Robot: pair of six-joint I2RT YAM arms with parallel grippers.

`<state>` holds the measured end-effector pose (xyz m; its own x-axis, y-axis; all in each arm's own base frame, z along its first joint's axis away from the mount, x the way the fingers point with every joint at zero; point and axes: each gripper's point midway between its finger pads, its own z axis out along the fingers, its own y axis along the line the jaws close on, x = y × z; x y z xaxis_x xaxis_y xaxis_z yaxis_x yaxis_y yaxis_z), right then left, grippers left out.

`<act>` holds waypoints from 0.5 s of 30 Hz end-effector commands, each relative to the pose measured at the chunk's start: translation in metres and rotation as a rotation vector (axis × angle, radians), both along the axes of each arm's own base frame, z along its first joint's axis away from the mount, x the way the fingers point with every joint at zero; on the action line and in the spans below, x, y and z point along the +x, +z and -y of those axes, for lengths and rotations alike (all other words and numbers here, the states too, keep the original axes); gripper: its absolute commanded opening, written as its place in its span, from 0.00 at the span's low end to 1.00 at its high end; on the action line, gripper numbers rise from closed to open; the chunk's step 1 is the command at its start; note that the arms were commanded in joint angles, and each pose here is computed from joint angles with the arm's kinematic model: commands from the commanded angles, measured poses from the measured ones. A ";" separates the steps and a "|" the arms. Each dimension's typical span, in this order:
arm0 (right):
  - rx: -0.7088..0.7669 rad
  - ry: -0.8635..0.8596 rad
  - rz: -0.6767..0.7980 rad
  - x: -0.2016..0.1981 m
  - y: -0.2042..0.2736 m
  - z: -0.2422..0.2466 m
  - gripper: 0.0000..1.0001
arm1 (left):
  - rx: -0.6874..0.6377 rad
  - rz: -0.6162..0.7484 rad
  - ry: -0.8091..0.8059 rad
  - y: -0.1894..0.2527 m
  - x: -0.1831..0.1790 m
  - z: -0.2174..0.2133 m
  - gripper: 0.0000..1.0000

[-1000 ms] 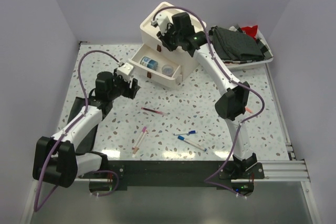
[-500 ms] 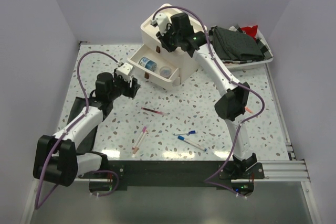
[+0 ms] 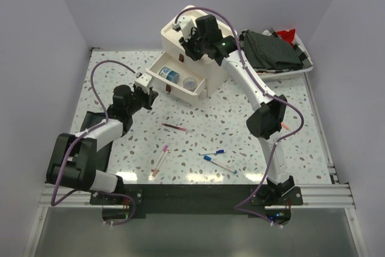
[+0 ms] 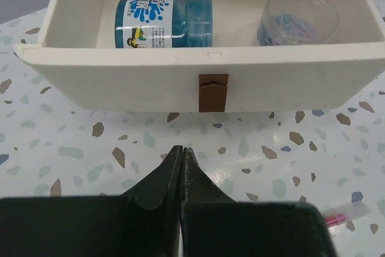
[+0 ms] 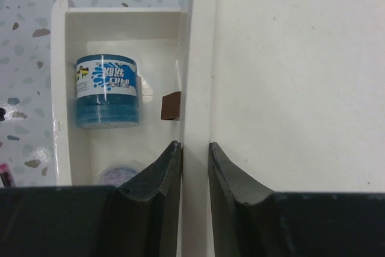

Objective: Sort the stationery into containers
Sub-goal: Close the drawer in the storage box.

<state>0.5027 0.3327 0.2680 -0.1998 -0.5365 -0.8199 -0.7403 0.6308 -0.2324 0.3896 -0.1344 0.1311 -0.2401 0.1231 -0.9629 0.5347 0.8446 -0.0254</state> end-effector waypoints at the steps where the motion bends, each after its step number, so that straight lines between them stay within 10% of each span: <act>1: 0.062 0.071 0.029 -0.027 0.040 -0.014 0.00 | -0.009 0.148 0.027 0.028 0.027 -0.004 0.00; 15: 0.050 0.087 -0.017 -0.033 0.027 -0.013 0.00 | -0.021 0.230 0.105 0.049 0.115 -0.005 0.00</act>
